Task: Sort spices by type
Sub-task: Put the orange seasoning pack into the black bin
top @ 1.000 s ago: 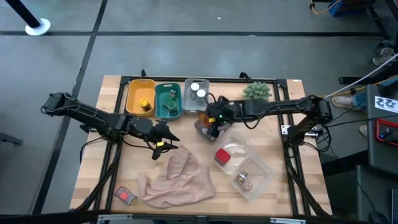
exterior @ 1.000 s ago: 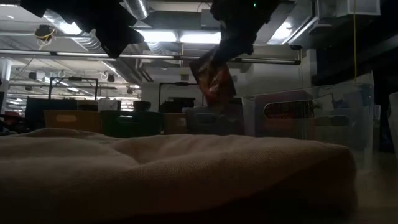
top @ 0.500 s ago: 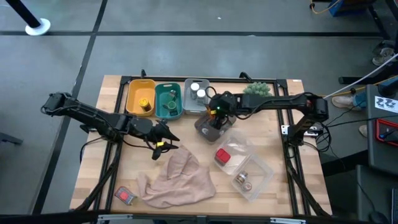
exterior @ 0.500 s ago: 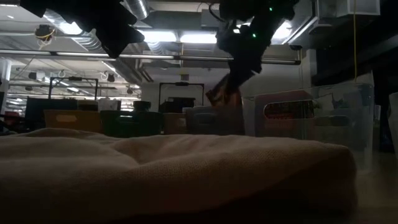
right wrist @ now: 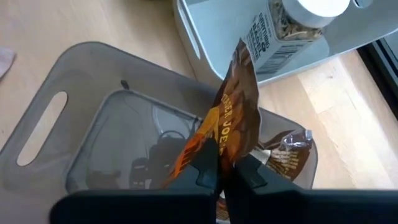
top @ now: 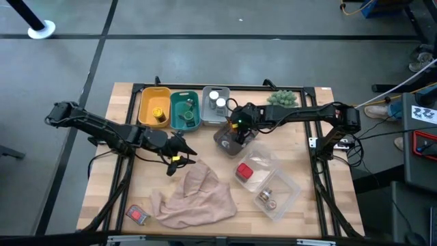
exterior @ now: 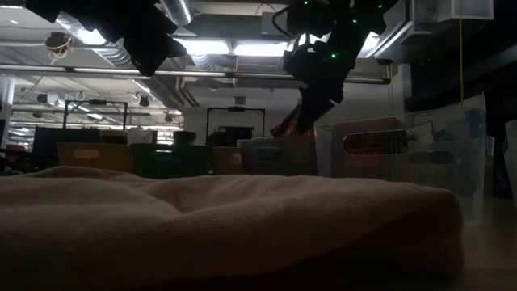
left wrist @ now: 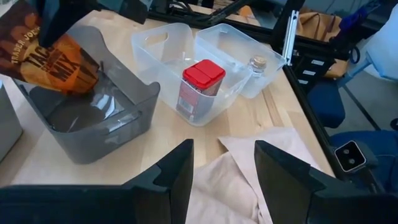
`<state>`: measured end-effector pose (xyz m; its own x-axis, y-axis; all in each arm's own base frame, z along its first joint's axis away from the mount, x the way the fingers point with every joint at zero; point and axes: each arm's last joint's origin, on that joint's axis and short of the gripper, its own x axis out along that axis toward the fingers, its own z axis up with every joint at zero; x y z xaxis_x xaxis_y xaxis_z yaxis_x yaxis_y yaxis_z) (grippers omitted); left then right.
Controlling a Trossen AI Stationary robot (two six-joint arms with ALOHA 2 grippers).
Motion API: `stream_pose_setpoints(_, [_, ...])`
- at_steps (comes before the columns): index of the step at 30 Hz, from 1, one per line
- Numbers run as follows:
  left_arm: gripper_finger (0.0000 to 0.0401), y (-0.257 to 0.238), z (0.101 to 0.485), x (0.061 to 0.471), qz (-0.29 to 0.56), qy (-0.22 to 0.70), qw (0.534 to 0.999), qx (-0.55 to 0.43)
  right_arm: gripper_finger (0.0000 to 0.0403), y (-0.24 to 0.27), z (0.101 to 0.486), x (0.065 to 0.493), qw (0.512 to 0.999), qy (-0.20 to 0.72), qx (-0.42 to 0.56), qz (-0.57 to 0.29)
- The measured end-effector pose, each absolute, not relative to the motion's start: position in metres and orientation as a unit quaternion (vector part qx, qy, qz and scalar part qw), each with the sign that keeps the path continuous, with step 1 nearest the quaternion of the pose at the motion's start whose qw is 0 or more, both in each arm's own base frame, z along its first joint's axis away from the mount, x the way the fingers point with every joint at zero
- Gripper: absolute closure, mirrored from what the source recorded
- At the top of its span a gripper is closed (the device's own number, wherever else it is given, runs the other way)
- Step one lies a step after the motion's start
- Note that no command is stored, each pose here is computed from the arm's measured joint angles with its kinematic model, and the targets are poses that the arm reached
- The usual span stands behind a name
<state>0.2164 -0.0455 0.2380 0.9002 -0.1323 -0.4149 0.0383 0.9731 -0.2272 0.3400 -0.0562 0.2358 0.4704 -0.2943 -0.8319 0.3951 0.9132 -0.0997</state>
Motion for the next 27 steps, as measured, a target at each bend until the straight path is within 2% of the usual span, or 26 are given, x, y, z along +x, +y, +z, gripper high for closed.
stream_pose_setpoints(9, [0.0246, -0.0454, 0.2361, 0.2156, -0.039, 0.230, 0.965, -0.120, 0.0380, -0.0560, 0.2353, 0.3394, 0.854, 0.477, 0.053, -0.201])
stream_pose_setpoints(19, [0.0246, -0.0454, 0.2361, 0.2155, -0.040, 0.230, 0.965, -0.118, 0.0266, -0.0552, 0.2347, 0.3391, 0.854, 0.481, 0.058, -0.190])
stream_pose_setpoints(27, [0.0246, -0.0513, 0.2361, 0.2142, -0.093, 0.238, 0.960, -0.113, 0.0232, -0.0547, 0.2350, 0.3392, 0.854, 0.483, 0.063, -0.182])
